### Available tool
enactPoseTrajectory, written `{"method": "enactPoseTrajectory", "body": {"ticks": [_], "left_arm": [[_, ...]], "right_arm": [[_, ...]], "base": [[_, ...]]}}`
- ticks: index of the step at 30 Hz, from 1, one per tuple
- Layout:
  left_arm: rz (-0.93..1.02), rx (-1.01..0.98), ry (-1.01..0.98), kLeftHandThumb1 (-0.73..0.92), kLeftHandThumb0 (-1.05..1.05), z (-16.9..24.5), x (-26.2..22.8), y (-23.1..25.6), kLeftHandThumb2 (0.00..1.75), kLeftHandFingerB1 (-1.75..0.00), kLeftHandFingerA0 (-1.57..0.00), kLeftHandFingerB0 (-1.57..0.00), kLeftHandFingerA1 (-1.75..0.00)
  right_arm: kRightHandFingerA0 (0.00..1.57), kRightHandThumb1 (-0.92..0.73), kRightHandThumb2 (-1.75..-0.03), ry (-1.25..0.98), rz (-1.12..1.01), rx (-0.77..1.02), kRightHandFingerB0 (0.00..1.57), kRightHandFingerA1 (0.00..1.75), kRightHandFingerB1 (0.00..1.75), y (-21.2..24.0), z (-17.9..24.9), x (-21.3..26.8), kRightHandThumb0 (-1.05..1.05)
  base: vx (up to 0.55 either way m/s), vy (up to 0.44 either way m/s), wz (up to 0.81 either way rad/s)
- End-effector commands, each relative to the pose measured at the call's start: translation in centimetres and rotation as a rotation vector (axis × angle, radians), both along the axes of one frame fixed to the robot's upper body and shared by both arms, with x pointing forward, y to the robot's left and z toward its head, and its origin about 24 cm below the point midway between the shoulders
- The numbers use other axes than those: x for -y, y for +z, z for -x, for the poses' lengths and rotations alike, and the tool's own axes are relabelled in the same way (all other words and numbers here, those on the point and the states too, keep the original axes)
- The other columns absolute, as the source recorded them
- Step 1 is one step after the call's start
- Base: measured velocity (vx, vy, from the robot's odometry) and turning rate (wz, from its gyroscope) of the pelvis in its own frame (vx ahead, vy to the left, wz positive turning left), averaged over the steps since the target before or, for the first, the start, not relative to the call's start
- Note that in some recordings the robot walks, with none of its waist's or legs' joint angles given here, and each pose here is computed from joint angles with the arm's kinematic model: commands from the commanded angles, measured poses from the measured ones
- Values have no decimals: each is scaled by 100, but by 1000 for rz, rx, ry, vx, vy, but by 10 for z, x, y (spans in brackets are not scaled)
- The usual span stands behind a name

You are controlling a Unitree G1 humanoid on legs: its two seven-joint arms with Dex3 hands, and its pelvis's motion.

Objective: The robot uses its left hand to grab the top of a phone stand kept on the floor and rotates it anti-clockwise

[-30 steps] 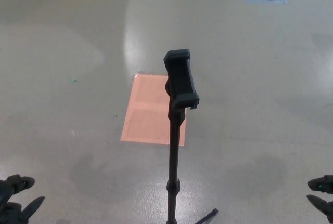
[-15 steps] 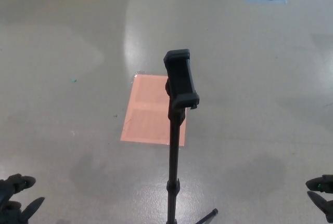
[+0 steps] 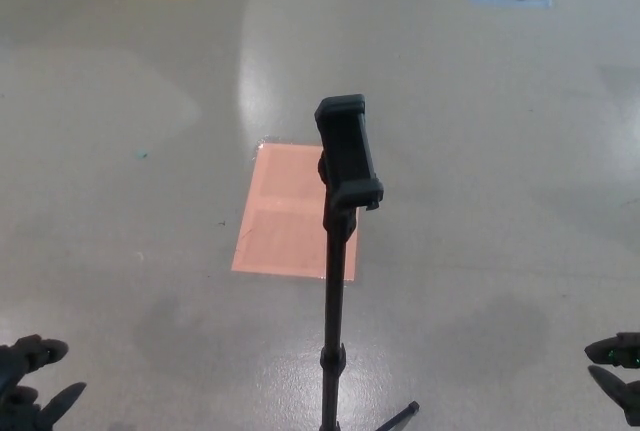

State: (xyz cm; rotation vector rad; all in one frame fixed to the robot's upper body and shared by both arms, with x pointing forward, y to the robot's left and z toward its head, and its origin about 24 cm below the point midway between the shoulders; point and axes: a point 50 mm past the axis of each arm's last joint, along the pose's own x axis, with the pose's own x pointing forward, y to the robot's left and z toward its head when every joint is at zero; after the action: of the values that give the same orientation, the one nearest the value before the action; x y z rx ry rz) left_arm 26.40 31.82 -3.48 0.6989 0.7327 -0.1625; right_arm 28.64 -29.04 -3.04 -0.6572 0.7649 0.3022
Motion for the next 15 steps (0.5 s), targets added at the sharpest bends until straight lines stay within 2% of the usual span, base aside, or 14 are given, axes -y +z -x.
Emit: {"method": "enactPoseTrajectory", "body": {"ticks": [1, 2, 3, 4, 7, 8, 10, 11, 15], "left_arm": [[-24, 8, -15, 63, -72, 0, -5, 4, 96, -34, -10, 0, -43], [-24, 8, -15, 63, -72, 0, -5, 4, 96, -34, -10, 0, -43], [-25, 7, -16, 63, -73, 0, -5, 4, 97, -34, -10, 0, -44], [-27, 3, -20, 63, -71, 0, -5, 4, 97, -33, -10, -1, -43], [-27, -2, -23, 63, -70, -1, -4, 4, 96, -34, -8, -1, -43], [-27, -3, -24, 65, -74, -1, -4, 3, 96, -33, -6, -1, -40], [-28, -5, -24, 65, -74, 0, -4, 3, 96, -33, -6, -1, -40], [-29, -7, -24, 63, -71, 0, -3, 3, 96, -36, -10, 0, -43], [-35, -9, -30, 63, -71, 0, -3, 2, 96, -36, -12, 0, -44]], "right_arm": [[2, -72, -99, -5, -3, 5, 3, 39, 35, 1, -1, 0, -84], [2, -72, -99, -5, -3, 5, 3, 39, 35, 1, -1, 0, -84], [13, -85, -66, -4, -1, 6, 13, 30, 26, 1, -1, 0, -69], [0, -71, -98, -7, -3, 8, 10, 37, 35, 2, -2, 0, -86], [0, -69, -98, -24, -19, 9, 12, 37, 36, 2, -1, 1, -85], [0, -67, -99, -25, -18, 7, 13, 39, 37, 1, -1, 1, -78], [0, -71, -99, -20, -9, 5, 11, 38, 36, 1, -1, 0, -85], [0, -69, -98, -19, -9, 5, 11, 38, 36, 1, -1, 0, -82], [0, -67, -98, -26, -17, 4, 12, 39, 37, 1, -2, 0, -79]], "base": [[0, 0, 0], [0, 0, 0], [0, 0, 0], [0, 0, 0], [0, 0, 0], [0, 0, 0], [0, 0, 0], [0, 0, 0], [0, 0, 0]]}}
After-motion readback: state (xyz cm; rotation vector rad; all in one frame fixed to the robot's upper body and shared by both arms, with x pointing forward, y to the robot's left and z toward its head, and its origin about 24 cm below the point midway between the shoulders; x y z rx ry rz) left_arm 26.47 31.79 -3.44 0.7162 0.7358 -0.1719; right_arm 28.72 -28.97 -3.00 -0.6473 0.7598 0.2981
